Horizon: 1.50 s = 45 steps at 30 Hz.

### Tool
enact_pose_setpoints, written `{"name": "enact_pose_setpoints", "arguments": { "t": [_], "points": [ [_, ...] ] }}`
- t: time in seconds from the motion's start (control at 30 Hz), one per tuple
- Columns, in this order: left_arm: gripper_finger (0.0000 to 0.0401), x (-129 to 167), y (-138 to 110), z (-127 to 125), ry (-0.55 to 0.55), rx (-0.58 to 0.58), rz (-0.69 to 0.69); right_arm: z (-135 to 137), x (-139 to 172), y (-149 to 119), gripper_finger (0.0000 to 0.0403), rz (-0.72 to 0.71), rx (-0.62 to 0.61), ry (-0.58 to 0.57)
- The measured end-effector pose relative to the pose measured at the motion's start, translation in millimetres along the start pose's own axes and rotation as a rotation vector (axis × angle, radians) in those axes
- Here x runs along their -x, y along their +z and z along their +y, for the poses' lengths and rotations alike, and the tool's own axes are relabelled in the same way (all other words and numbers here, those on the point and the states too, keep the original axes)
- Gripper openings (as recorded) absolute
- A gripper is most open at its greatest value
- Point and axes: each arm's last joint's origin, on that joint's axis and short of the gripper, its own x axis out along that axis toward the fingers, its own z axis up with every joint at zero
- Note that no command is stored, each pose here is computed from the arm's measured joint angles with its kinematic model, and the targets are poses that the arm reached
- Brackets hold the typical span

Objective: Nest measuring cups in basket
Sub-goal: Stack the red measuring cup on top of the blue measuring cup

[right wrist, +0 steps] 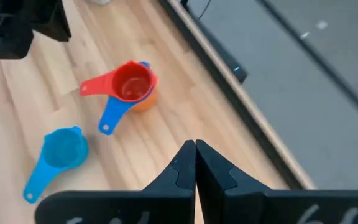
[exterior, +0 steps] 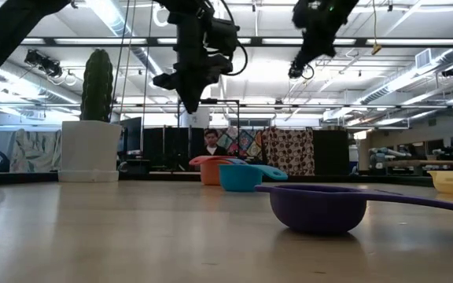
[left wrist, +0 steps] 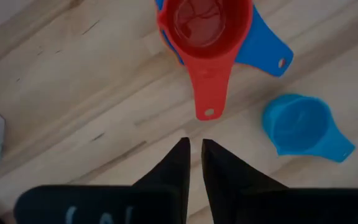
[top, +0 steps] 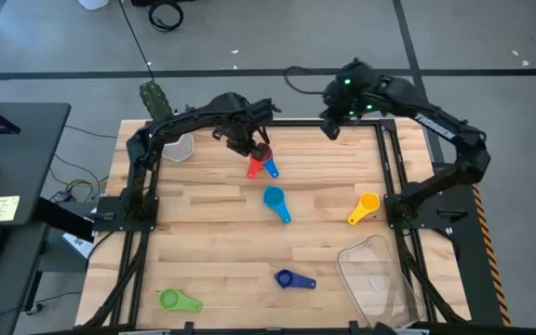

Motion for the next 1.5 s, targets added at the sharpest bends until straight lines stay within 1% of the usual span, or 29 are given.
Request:
{"name": "enact_pose_setpoints", "arguments": {
  "t": [0.07,0.17,0.3,0.4,0.5,0.57,0.7,0.83,1.0,1.13,1.23,1.37,1.5],
  "points": [
    [0.003,-1,0,0,0.001,-0.029,-0.002,-1,-16,-1,0.0006,0.011,-0.021,0.044],
    [0.0008,-12,1,0,0.011,-0.052,0.007,-1,-40,-6,0.0005,0.061,-0.053,0.1],
    [0.0007,-34,-4,5,0.032,-0.05,0.067,-2,-70,-12,0.0005,0.102,-0.064,0.127],
    [0.0006,-55,-10,7,0.026,-0.051,0.108,-4,-91,-17,0.0005,0.163,-0.077,0.125],
    [0.0005,-74,-12,5,-0.005,-0.062,0.087,-5,-110,-15,0.0005,0.157,-0.068,0.091],
    [0.0004,-83,-11,4,-0.029,-0.07,0.065,-6,-124,-15,0.0005,0.164,-0.068,0.089],
    [0.0004,-101,-18,9,-0.01,-0.067,0.095,-7,-148,-20,0.0005,0.217,-0.088,0.111],
    [0.0004,-113,-22,12,-0.005,-0.068,0.096,-5,-168,-26,0.0005,0.265,-0.086,0.113],
    [0.0003,-115,-20,10,-0.045,-0.078,0.067,3,-189,-33,0.0006,0.321,-0.08,0.157],
    [0.0003,-115,-16,5,-0.133,-0.101,0.051,13,-201,-37,0.0006,0.336,-0.06,0.192],
    [0.0003,-115,-14,3,-0.172,-0.12,0.034,20,-213,-42,0.0006,0.363,-0.048,0.204],
    [0.0003,-115,-13,1,-0.196,-0.122,0.022,30,-225,-47,0.0006,0.388,-0.029,0.218],
    [0.0003,-115,-13,1,-0.205,-0.124,0.023,35,-228,-46,0.0006,0.365,0.002,0.226]
  ]
}}
